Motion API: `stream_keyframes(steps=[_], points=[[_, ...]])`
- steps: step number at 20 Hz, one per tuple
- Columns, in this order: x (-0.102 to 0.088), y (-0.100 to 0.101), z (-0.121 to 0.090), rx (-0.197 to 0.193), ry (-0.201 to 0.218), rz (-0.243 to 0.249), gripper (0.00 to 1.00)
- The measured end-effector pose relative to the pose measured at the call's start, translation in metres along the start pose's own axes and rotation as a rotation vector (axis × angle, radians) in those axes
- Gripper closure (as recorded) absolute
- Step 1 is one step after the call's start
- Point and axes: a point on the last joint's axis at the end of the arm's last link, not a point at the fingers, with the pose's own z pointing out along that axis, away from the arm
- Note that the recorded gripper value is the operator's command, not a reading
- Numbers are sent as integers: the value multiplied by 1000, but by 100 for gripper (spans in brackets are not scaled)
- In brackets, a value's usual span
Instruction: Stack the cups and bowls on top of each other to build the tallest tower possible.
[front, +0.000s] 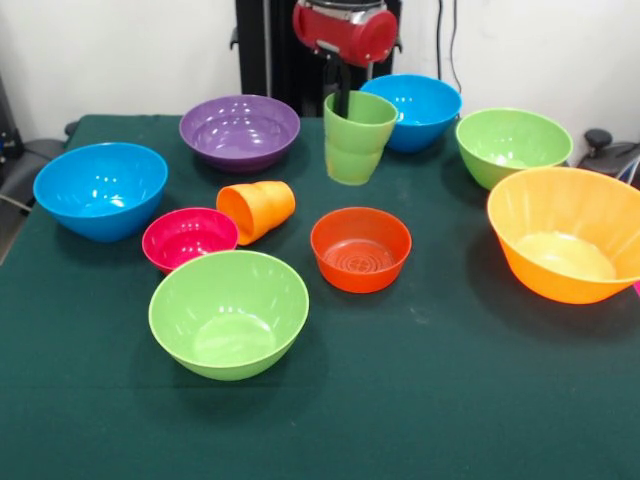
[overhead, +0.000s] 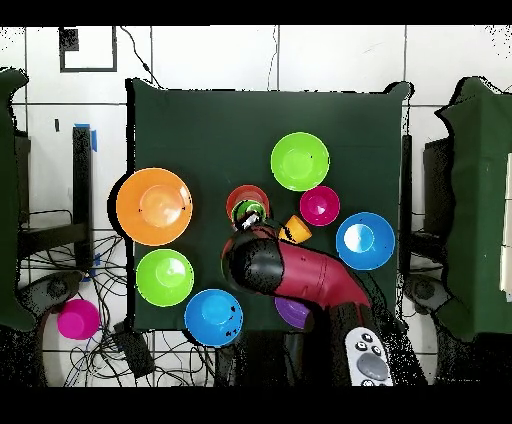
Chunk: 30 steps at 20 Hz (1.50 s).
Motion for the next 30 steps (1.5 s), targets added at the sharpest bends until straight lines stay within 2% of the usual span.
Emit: stream_keyframes(steps=[5, 10, 14, 17, 20, 24, 26, 30], points=[[-20, 9, 5, 1, -3, 7, 100], [-36, 17, 3, -8, -37, 5, 100], [-44, 24, 2, -4, -64, -5, 100], [-43, 29, 1, 4, -68, -14, 100], [-40, 31, 2, 8, -59, -10, 100], [-29, 36, 5, 18, -22, 12, 100], [-18, 40, 7, 29, 19, 31, 100], [-6, 44, 10, 44, 61, 42, 100]])
